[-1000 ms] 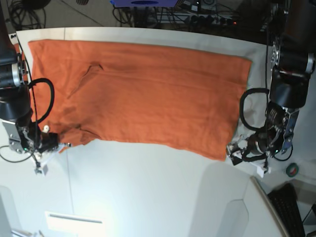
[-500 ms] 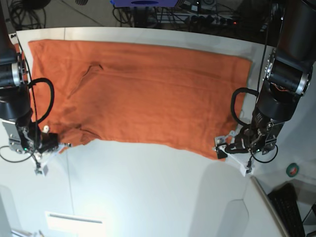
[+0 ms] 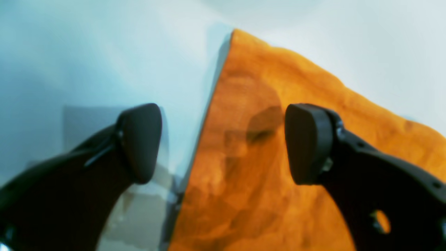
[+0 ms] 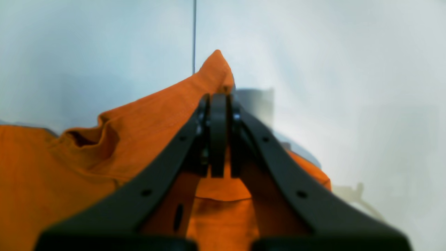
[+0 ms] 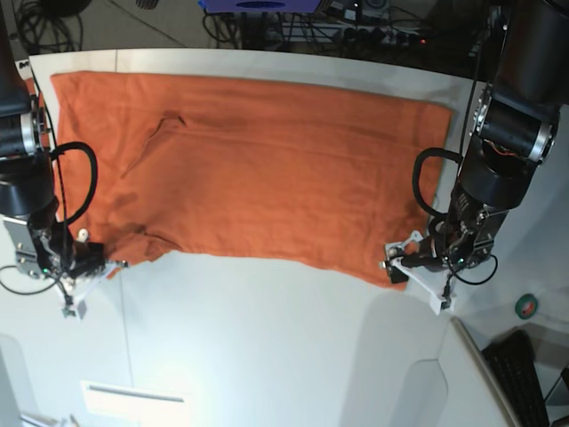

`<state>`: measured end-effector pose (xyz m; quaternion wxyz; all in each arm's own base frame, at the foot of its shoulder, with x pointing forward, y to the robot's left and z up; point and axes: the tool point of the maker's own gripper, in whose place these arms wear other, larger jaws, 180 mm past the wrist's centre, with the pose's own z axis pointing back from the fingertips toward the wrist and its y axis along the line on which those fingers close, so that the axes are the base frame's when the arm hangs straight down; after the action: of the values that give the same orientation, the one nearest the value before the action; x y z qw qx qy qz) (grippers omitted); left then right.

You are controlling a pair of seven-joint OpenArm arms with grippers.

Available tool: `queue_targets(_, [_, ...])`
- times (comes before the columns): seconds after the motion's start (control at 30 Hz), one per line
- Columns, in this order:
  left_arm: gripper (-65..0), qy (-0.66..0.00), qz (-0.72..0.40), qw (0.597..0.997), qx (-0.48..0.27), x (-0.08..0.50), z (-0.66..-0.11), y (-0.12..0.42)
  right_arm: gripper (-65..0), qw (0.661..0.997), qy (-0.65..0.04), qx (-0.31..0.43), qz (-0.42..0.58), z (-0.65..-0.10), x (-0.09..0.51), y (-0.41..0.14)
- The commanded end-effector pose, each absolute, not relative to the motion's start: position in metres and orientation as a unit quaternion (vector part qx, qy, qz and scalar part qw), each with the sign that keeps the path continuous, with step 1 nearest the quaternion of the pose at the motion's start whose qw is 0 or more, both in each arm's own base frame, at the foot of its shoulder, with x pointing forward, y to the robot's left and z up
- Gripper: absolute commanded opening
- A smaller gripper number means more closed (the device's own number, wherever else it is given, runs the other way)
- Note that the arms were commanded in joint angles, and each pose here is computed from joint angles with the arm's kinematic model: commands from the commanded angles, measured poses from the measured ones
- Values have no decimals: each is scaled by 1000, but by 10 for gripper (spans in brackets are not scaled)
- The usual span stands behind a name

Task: Layout the t-shirt on the table in an organized manner, then fold the t-shirt properly
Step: 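Grasp the hem corners of the shirt with both grippers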

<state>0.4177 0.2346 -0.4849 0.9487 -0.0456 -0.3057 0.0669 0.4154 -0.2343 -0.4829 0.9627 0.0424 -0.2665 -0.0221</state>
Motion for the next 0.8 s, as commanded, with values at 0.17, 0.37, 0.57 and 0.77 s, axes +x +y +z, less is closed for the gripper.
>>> queue_targets(0.17, [-383, -300, 67, 950, -54, 415, -487, 231, -650, 953, -300, 40, -23, -460, 438, -242])
queue_targets(0.37, [-609, -298, 67, 951, -52, 413, -488, 233, -650, 954, -297, 41, -20, -464, 433, -241])
queue_targets(0.57, [-650, -290, 67, 953, -52, 404, -495, 232, -650, 947, -317, 46, 1, -461, 432, -229])
queue_targets(0.77, [-650, -296, 65, 951, -56, 407, -492, 230, -650, 941, -334, 50, 16, -455, 432, -221])
